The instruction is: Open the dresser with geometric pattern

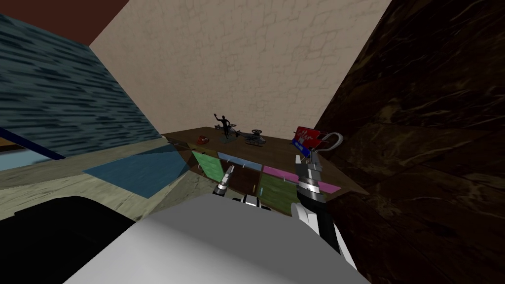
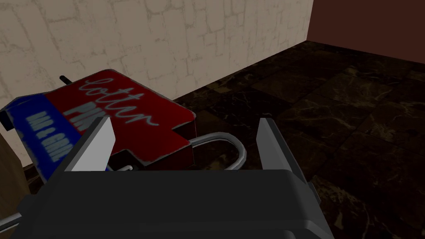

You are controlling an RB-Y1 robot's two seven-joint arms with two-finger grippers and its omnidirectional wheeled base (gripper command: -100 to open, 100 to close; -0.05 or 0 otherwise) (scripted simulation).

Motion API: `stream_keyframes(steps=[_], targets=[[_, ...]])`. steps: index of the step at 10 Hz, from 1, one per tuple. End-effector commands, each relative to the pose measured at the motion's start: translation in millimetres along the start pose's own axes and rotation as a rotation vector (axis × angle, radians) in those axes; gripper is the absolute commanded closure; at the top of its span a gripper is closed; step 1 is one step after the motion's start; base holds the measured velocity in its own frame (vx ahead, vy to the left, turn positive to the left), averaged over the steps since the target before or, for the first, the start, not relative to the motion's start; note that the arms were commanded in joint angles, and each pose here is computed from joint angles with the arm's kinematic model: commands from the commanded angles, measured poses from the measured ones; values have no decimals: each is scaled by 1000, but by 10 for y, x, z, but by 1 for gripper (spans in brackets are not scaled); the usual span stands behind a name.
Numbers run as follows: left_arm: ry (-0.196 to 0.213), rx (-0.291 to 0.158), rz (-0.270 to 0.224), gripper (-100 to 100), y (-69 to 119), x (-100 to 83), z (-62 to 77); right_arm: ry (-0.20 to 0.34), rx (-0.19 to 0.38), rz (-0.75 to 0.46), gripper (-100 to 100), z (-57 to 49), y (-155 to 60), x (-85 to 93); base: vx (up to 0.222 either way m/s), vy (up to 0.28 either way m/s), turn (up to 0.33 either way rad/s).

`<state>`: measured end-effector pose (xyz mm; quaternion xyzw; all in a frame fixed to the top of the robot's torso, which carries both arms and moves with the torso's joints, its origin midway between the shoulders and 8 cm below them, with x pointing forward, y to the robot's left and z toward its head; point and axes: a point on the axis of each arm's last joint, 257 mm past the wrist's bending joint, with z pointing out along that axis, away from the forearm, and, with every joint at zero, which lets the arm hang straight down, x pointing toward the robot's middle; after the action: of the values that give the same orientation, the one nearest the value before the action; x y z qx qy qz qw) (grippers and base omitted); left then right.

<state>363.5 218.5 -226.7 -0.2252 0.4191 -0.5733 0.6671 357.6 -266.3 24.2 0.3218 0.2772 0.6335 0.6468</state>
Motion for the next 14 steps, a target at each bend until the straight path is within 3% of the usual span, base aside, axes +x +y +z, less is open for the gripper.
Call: stream_keyframes(steps=[1,5,6,7,12,13,14], targets=[[9,-5,41,-100,12,-31,-20,0,0,0,0,0,0,0,-46,-200,41],[-60,-16,0,-100,-22,142,43,0,0,0,0,0,0,-1,-8,-110,15],[-49,-14,8,-100,-20,119,31,0,0,0,0,0,0,-1,0,-9,0],[-49,-14,7,-100,-5,107,163,0,0,-1,0,0,0,-1,-13,-10,11],[-45,-13,8,-100,16,64,464,0,0,0,0,0,0,-1,-26,-12,11],[-42,-26,8,-100,41,77,369,0,0,0,0,0,0,-1,-13,-3,1],[-46,-14,8,100,10,82,335,0,0,0,0,0,0,-1,21,7,-27]])
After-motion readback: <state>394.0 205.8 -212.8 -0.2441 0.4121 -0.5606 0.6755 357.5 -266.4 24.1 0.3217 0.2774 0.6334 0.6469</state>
